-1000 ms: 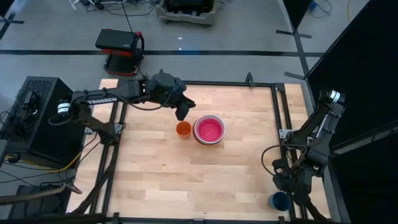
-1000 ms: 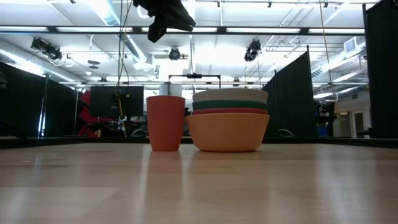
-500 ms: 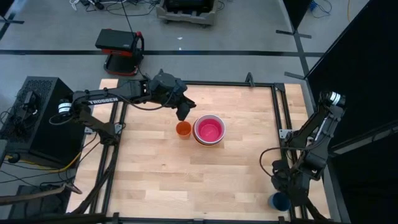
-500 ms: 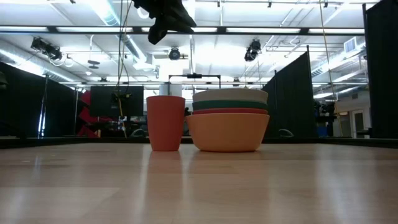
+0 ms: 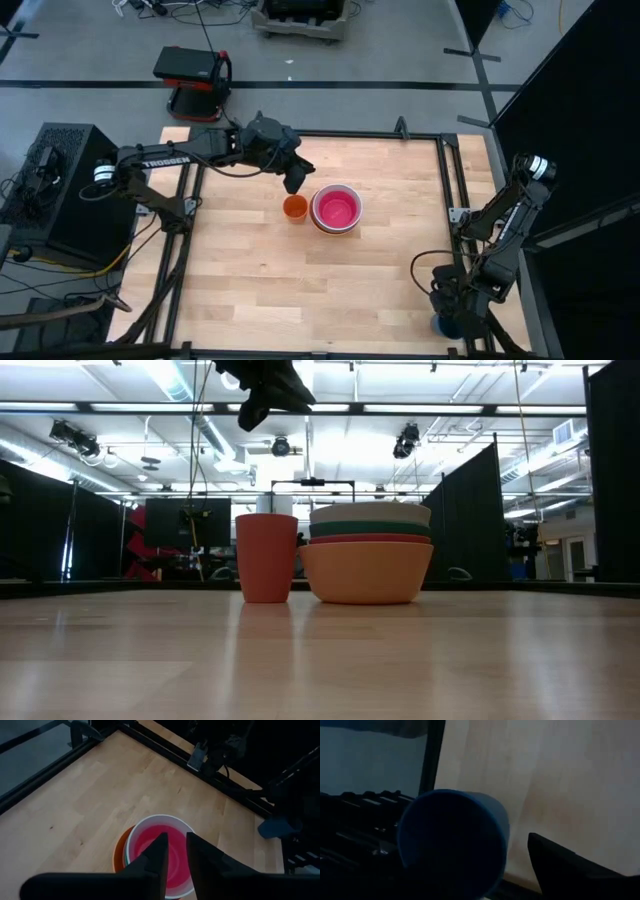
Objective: Nest bowls inside each other
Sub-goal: Move the blue cup to the right of the stacked bowls
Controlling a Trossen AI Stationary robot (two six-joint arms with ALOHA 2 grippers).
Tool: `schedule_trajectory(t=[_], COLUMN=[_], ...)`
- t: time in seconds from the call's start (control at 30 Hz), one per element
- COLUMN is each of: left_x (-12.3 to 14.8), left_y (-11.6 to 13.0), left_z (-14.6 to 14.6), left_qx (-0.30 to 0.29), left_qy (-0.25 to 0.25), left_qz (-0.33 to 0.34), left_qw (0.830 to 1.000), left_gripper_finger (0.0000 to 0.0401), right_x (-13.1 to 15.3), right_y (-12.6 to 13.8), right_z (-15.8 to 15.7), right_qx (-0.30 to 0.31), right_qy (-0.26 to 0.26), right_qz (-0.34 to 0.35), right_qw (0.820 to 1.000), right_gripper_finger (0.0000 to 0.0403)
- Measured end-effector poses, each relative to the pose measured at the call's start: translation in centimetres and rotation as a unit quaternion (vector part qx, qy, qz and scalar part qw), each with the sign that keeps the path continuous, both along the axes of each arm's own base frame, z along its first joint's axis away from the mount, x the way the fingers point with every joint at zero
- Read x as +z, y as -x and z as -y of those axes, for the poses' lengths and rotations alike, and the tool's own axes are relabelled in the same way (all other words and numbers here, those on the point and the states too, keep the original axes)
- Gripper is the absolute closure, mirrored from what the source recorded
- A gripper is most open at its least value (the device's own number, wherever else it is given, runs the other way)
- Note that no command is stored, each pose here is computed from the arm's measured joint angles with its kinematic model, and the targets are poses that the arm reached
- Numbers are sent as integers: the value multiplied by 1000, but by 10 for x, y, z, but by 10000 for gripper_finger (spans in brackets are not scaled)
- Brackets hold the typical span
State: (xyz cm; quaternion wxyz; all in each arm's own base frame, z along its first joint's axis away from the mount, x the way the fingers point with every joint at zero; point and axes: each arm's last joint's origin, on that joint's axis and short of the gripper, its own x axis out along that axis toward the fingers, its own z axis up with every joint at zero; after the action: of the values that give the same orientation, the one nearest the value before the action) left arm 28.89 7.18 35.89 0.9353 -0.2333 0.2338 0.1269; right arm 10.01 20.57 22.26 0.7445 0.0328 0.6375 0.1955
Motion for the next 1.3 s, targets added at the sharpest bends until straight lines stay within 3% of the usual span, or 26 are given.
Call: schedule_trajectory(t=[0.2, 0.47, 1.0, 1.3], left_x=[0, 0, -1, -1], left_y=[0, 0, 0, 0], left_z=[0, 0, 0, 0], left_qx=[-2, -3, -6, -5], left_qy=[-3, -5, -9, -8], left_qz=[0, -3, -5, -5], left_qw=[1000, 1000, 1000, 1000], left_gripper_finger=[339, 348, 352, 356], right_x=[-8, -8, 13, 24], right_y=[-2, -3, -21, -62], right_z=[-4, -2, 71, 133], right_qx=[2, 1, -54, -228], right_qy=[13, 19, 146, 124], right_qz=[-12, -11, -2, 31], right_qw=[1000, 1000, 988, 965], right_gripper_finger=[276, 387, 402, 403])
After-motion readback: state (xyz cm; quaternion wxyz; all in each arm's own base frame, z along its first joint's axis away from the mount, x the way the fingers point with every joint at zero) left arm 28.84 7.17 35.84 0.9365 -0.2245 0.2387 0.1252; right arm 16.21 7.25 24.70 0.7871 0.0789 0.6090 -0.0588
